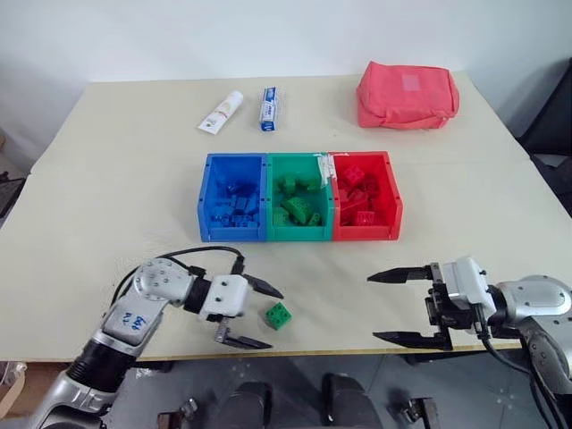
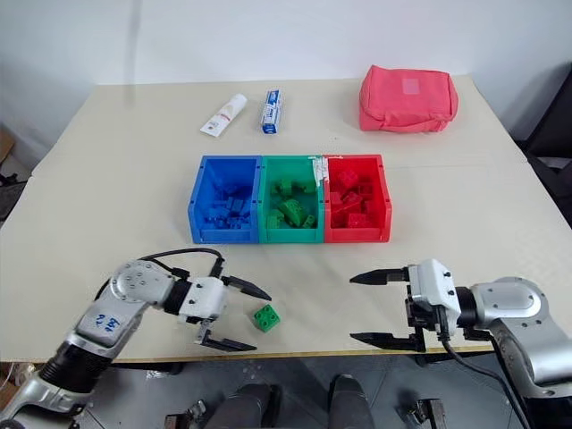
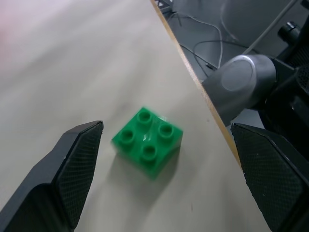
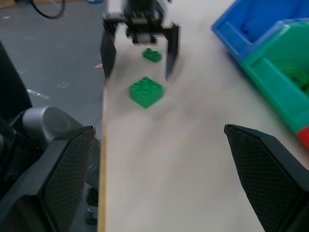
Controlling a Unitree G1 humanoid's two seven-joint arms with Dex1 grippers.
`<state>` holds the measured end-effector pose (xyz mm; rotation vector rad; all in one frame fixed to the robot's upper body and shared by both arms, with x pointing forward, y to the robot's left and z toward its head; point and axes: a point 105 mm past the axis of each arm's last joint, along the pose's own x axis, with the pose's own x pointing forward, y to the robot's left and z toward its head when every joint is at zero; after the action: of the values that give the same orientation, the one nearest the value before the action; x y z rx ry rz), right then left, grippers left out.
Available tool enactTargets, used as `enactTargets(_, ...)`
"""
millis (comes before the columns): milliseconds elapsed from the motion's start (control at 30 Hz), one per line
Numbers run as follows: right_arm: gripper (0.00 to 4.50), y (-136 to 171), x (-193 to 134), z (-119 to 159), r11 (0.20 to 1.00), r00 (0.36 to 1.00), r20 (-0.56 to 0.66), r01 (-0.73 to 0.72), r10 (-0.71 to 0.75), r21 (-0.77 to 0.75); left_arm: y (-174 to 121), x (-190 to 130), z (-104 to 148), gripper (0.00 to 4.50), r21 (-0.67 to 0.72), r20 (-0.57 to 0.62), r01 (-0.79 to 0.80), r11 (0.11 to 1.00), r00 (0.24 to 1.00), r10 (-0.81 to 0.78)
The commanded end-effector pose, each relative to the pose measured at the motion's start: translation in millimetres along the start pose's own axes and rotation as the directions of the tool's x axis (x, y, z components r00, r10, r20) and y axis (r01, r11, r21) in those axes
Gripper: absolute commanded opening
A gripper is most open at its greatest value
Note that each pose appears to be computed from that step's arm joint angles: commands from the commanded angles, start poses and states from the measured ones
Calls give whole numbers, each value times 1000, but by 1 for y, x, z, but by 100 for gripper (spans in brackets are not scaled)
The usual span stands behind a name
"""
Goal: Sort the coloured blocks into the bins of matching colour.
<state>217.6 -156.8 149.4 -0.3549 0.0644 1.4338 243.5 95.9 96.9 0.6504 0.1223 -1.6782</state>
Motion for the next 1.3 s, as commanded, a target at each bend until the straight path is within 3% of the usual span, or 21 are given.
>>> enactTargets(33, 447, 5, 6, 8, 1000, 1000, 13, -9, 9, 15, 8, 8, -16, 450, 76, -124, 10, 997, 992, -1)
enactTargets(233, 447, 5, 8, 8, 999, 1000, 15, 25, -25, 24, 28, 9, -20, 450, 74, -140, -31, 997, 989, 41)
enactTargets(367, 450, 4, 5, 4, 998, 999, 6, 52, -52, 31, 29, 15, -18, 364, 56, -93, -31, 998, 995, 36)
enactTargets(600, 450, 4, -4, 1, 994, 994, -7, 106, -106, 29, 23, 16, -15, 148, 53, -54, -11, 999, 998, 14)
enactTargets(733, 450, 2, -10, 2, 985, 986, 0, 169, -170, 26, 32, 14, -7, 143, 33, 8, -96, 995, 995, 95)
enactTargets(767, 450, -1, -14, 6, 974, 974, 20, 223, -224, 36, 43, 12, 3, 143, 15, 70, -171, 985, 983, 170)
enactTargets(867, 450, -9, -29, 13, 922, 920, 70, 382, -385, 55, 81, -5, 36, 143, -88, 232, -410, 908, 878, 419)
enactTargets(933, 450, -13, -34, 14, 892, 888, 86, 448, -452, 60, 99, -13, 49, 143, -148, 273, -496, 856, 811, 517)
enactTargets(1033, 450, -23, -47, 19, 825, 817, 120, 563, -565, 51, 142, -25, 63, 143, -205, 272, -658, 725, 673, 688)
enactTargets(1133, 450, -32, -53, 26, 784, 773, 151, 619, -617, 35, 173, -23, 63, 143, -231, 224, -745, 626, 585, 780)
enactTargets(1300, 450, -34, -46, 31, 787, 775, 163, 616, -611, 20, 191, -6, 67, 143, -242, 205, -736, 632, 598, 775)
